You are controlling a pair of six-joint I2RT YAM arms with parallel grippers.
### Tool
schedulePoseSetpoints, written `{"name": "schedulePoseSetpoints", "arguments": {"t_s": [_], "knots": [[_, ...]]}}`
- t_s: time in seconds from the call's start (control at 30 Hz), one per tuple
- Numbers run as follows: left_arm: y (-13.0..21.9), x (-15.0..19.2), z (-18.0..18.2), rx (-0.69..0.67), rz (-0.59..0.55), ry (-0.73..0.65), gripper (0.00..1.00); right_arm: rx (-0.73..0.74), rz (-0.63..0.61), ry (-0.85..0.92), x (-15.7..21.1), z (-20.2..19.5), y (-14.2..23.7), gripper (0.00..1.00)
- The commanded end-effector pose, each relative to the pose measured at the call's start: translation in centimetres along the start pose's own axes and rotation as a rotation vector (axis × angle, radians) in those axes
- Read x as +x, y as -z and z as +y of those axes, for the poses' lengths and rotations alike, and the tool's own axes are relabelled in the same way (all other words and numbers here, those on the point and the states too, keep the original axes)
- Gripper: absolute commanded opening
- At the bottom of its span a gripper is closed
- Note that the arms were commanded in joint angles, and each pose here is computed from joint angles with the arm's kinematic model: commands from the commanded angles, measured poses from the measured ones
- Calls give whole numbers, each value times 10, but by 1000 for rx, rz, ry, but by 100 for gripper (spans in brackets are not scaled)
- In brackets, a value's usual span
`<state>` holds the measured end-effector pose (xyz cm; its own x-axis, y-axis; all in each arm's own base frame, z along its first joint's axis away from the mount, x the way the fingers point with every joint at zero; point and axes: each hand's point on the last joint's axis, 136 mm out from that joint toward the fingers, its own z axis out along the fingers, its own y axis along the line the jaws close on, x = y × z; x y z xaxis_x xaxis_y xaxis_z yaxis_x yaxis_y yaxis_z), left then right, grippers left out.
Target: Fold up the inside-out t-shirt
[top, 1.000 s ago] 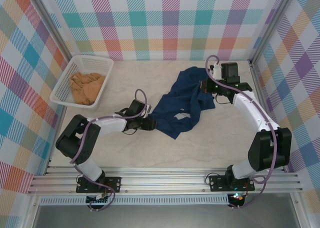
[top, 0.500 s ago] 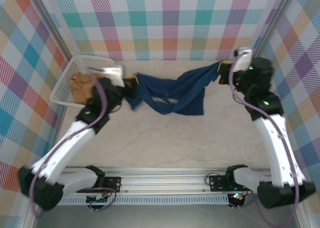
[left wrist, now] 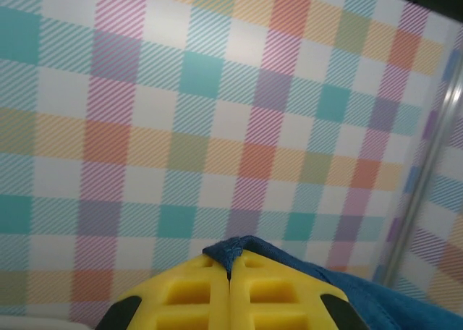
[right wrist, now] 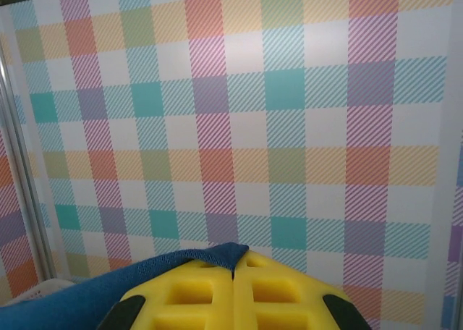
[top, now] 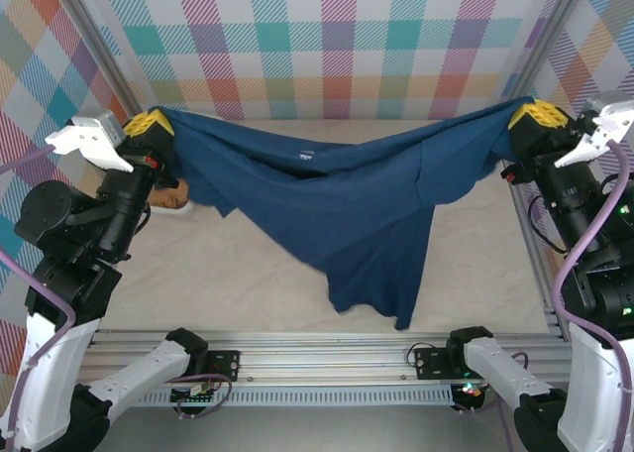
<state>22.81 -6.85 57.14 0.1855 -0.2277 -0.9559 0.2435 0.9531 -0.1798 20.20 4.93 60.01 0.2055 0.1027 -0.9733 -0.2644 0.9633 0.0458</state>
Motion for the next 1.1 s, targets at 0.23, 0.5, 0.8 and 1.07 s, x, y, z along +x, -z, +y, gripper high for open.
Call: {"name": "schedulePoseSetpoints", "arguments": {"t_s": [0.23,0.5,0.8,1.07], "knots": [[-138,142,60,-260,393,-154,0,210,346,114,156,-60,-148,0],[-270,345,91,-275,817,-68,49,408,775,134,366,-140,-289,32],[-182,395,37,-92,929,273,74,150,1037,-54,437,-45,-195,60],[-32,512,-18,-31,1236,364,70,122,1387,-324,534,3,-41,67]]}}
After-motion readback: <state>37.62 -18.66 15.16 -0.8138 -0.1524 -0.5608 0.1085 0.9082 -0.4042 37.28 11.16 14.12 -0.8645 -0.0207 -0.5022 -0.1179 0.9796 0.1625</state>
